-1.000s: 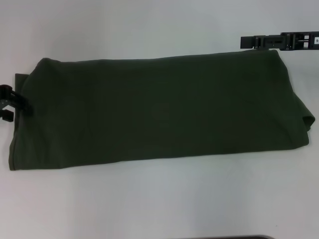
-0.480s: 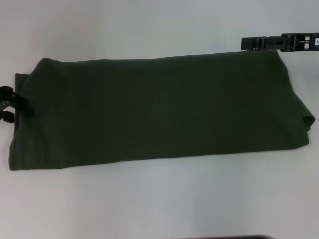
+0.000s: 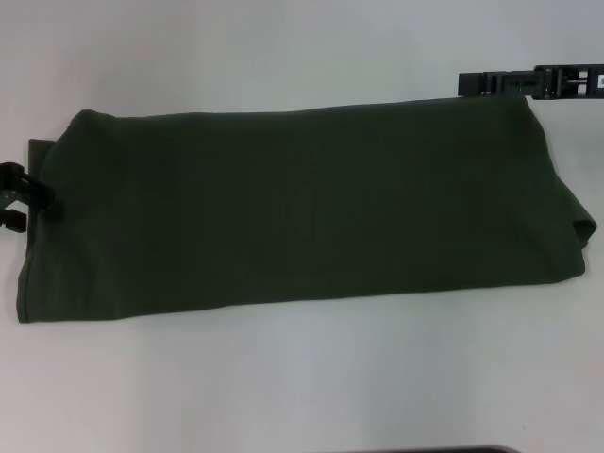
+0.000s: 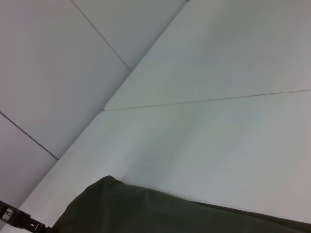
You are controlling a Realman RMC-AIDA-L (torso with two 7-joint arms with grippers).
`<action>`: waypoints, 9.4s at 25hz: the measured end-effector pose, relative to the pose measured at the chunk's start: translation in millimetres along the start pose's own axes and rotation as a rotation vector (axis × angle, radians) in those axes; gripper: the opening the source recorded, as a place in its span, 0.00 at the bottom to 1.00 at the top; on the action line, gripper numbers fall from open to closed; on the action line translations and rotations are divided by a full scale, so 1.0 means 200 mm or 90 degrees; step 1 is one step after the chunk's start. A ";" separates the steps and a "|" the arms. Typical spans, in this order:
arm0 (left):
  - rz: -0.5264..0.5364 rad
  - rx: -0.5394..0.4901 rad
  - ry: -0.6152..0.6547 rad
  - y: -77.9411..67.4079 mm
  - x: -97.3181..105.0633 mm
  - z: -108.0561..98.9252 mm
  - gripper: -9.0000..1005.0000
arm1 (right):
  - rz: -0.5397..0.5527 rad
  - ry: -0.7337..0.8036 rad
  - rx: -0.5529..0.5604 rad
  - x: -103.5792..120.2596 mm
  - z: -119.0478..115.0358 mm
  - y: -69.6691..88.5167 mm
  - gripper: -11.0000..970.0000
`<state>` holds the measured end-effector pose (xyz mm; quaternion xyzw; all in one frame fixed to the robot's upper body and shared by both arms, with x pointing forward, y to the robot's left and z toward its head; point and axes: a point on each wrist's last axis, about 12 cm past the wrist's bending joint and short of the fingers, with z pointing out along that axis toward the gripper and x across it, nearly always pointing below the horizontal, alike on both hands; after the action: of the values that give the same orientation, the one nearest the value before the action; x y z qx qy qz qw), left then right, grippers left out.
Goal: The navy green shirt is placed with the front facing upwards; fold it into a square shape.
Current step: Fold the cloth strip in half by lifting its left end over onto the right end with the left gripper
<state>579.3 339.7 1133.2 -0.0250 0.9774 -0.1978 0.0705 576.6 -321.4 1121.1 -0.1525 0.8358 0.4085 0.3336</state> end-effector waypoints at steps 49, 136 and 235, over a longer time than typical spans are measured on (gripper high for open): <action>-0.021 -0.017 0.002 0.04 -0.01 0.02 0.54 | -0.005 0.003 -0.002 -0.01 0.01 0.01 0.83; -0.033 -0.010 0.025 0.03 0.00 0.08 0.53 | -0.004 0.003 -0.001 -0.01 0.01 0.00 0.83; -0.048 -0.022 0.027 0.07 0.00 0.07 0.54 | -0.008 0.004 0.004 -0.02 0.01 0.00 0.83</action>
<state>580.6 347.6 1115.0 -0.0586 0.9804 -0.1834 0.0419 580.1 -319.4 1122.7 -0.1578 0.8372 0.4034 0.3337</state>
